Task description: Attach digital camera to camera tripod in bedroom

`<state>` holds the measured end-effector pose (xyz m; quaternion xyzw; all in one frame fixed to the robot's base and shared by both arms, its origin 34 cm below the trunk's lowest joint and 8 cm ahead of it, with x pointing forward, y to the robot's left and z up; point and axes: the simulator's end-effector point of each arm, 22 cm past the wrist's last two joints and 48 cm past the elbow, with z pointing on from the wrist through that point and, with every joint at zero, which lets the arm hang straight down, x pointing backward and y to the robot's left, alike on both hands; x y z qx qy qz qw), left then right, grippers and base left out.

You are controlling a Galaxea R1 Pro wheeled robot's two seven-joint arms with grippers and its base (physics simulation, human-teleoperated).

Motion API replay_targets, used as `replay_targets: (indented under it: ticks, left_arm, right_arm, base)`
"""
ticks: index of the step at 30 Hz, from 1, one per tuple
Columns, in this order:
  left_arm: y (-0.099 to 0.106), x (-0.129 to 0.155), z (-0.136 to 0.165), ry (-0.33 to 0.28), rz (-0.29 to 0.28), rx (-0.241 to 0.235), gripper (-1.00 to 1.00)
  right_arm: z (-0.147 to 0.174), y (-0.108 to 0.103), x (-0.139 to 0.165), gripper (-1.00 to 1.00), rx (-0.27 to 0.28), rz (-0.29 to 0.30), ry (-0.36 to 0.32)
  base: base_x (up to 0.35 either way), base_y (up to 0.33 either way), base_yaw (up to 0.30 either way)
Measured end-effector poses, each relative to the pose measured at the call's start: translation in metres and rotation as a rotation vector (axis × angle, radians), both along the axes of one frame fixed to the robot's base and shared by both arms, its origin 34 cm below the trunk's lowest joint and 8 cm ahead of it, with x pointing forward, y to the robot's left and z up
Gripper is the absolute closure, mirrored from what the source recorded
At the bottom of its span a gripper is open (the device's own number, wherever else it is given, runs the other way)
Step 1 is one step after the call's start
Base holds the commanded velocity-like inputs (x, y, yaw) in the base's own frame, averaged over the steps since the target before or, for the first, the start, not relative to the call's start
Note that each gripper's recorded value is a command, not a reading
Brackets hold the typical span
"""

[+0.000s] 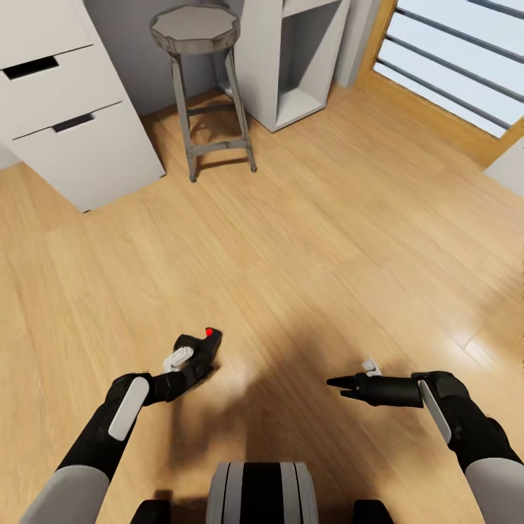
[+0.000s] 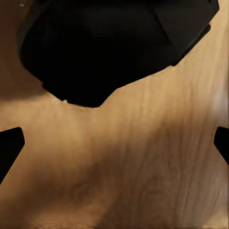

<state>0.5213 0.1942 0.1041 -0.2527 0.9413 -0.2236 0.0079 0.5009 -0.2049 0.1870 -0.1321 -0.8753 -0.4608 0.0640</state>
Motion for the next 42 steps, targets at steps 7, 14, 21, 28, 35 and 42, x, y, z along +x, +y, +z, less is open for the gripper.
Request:
replay_targets:
  ticks: [7, 14, 21, 28, 35, 42]
  left_arm:
    - [0.000, 0.001, 0.001, -0.002, -0.008, 0.004, -1.00]
    - [0.002, 0.000, 0.000, 0.000, -0.009, 0.011, -1.00]
    - [0.003, 0.000, 0.000, 0.001, -0.009, 0.016, -1.00]
    - [0.004, -0.001, -0.001, 0.001, -0.012, 0.022, -1.00]
    - [0.013, -0.005, -0.005, 0.002, -0.066, 0.081, -1.00]
    - [0.045, -0.012, -0.017, -0.011, -0.216, 0.274, -1.00]
  right_arm:
    - [0.000, 0.000, 0.000, -1.00, -0.002, 0.001, 0.000]
    - [0.000, 0.000, 0.000, -1.00, -0.001, 0.000, 0.001]
    - [0.001, 0.000, 0.001, -1.00, 0.001, 0.000, -0.003]
    - [0.002, 0.000, 0.003, -1.00, -0.005, 0.006, -0.016]
    - [0.001, -0.002, 0.003, -1.00, -0.019, 0.015, -0.019]
    - [-0.003, -0.005, 0.003, -1.00, -0.049, 0.024, -0.020]
  base:
    - [-0.263, 0.000, 0.000]
    - [-0.037, 0.000, 0.000]
    - [-0.005, 0.000, 0.000]
    - [0.000, 0.000, 0.000]
    - [0.000, 0.000, -0.115]
    - [0.000, 0.000, -0.259]
